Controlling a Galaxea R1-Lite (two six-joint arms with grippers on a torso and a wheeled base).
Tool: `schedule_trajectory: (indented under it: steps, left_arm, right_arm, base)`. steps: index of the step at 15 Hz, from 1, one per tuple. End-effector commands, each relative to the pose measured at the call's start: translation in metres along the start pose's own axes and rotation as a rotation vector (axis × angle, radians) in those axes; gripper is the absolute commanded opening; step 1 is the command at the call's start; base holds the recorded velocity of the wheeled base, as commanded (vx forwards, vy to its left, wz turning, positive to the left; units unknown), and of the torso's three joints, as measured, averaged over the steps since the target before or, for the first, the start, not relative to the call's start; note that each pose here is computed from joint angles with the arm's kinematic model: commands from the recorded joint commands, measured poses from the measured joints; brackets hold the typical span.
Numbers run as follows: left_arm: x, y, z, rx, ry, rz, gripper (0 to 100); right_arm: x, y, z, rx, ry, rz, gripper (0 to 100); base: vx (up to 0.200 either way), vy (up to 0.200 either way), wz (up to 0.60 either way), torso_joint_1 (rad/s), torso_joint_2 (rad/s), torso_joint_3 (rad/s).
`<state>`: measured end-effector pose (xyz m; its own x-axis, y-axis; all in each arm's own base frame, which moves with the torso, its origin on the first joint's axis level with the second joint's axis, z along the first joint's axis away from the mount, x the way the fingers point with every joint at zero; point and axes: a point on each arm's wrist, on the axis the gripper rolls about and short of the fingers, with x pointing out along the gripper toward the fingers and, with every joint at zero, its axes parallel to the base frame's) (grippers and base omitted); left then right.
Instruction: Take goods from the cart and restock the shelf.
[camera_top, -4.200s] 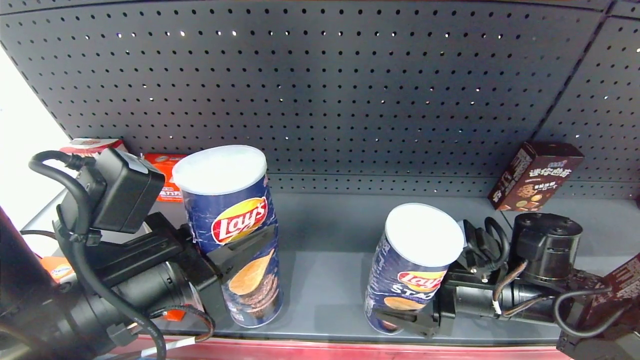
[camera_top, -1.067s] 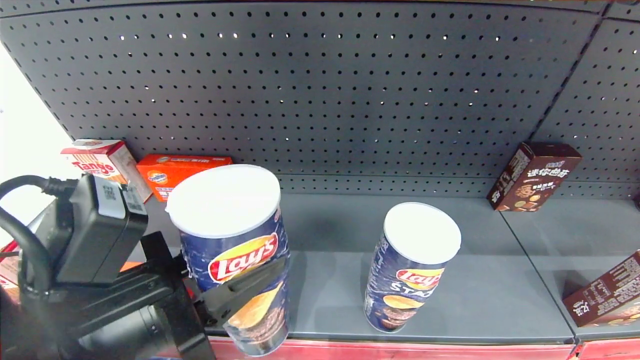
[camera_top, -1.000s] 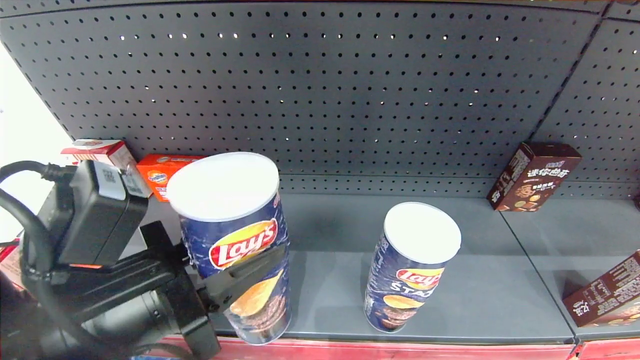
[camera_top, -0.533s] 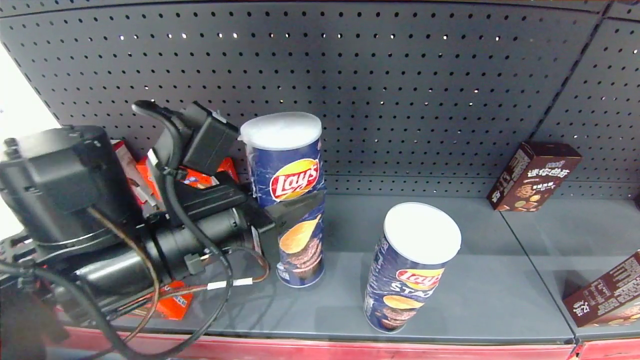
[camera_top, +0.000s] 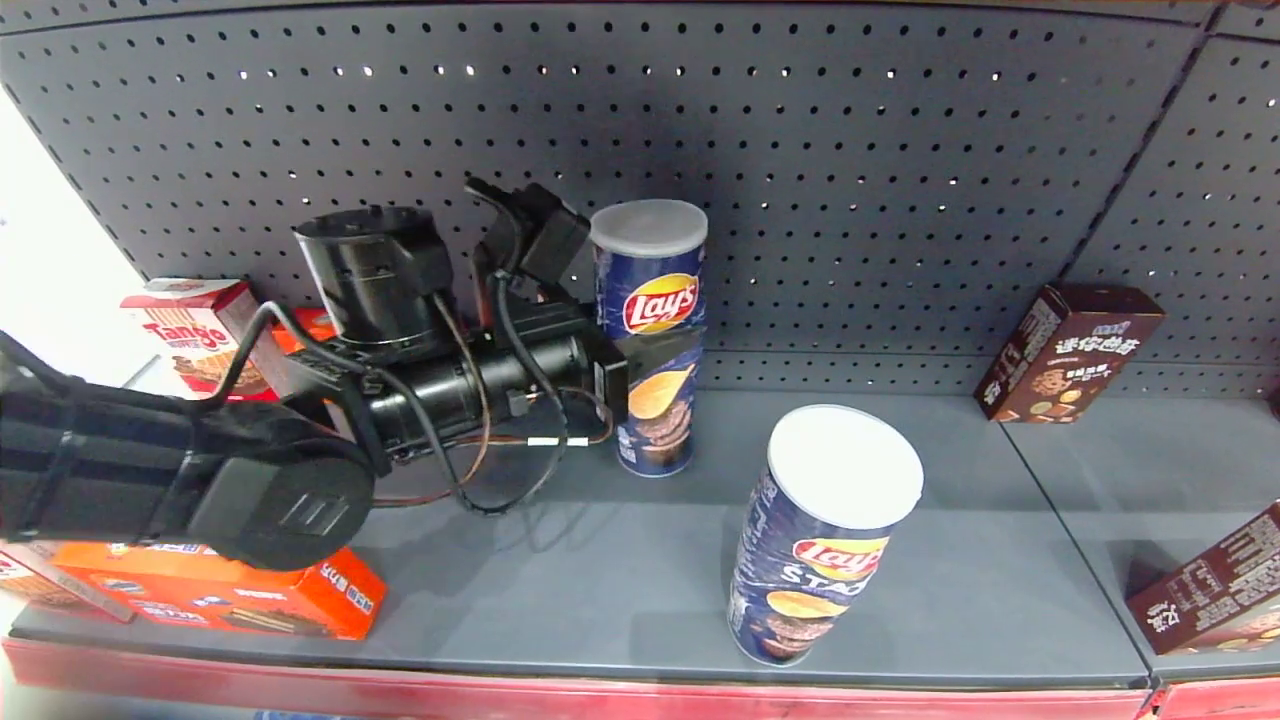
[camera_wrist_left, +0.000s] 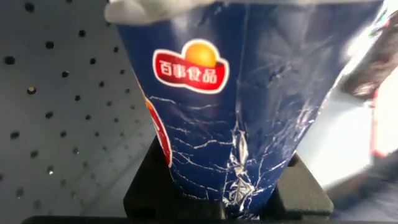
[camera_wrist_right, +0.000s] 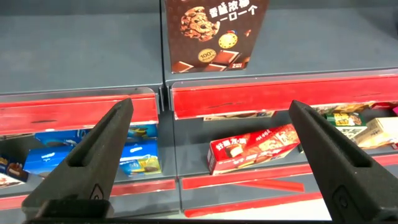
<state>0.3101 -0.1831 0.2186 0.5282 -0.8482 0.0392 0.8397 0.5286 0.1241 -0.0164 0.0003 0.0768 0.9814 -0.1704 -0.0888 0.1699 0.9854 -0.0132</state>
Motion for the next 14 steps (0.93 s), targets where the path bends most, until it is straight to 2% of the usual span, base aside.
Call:
schedule_trajectory:
  steps: [1,3,4,5,7,10,14]
  left_arm:
    - [0.028,0.016,-0.028,-0.003,0.037,-0.008,0]
    - [0.041,0.023,-0.031,0.007,0.015,-0.052,0]
    - [0.050,0.028,-0.030,0.023,-0.009,-0.083,0]
    - [0.056,0.031,-0.031,0.030,-0.017,-0.082,0]
    - [0.058,0.032,-0.033,0.027,-0.005,-0.085,0]
    - [0.061,0.033,-0.037,0.046,0.000,-0.089,0]
    - [0.061,0.033,-0.038,0.046,0.000,-0.089,0]
  right_arm:
    - [0.000,0.000,0.000,0.000,0.004,0.000,100]
    - [0.000,0.000,0.000,0.000,0.004,0.000,100]
    - [0.000,0.000,0.000,0.000,0.004,0.000,100]
    - [0.000,0.000,0.000,0.000,0.004,0.000,100]
    - [0.000,0.000,0.000,0.000,0.004,0.000,100]
    - [0.000,0.000,0.000,0.000,0.004,0.000,100]
    - [0.000,0.000,0.000,0.000,0.004,0.000,100]
  base:
    - [0.000,0.000,0.00,0.000,0.00,0.000]
    - [0.000,0.000,0.00,0.000,0.00,0.000]
    - [0.000,0.000,0.00,0.000,0.00,0.000]
    - [0.000,0.000,0.00,0.000,0.00,0.000]
    - [0.000,0.000,0.00,0.000,0.00,0.000]
    - [0.000,0.000,0.00,0.000,0.00,0.000]
    - [0.000,0.000,0.00,0.000,0.00,0.000]
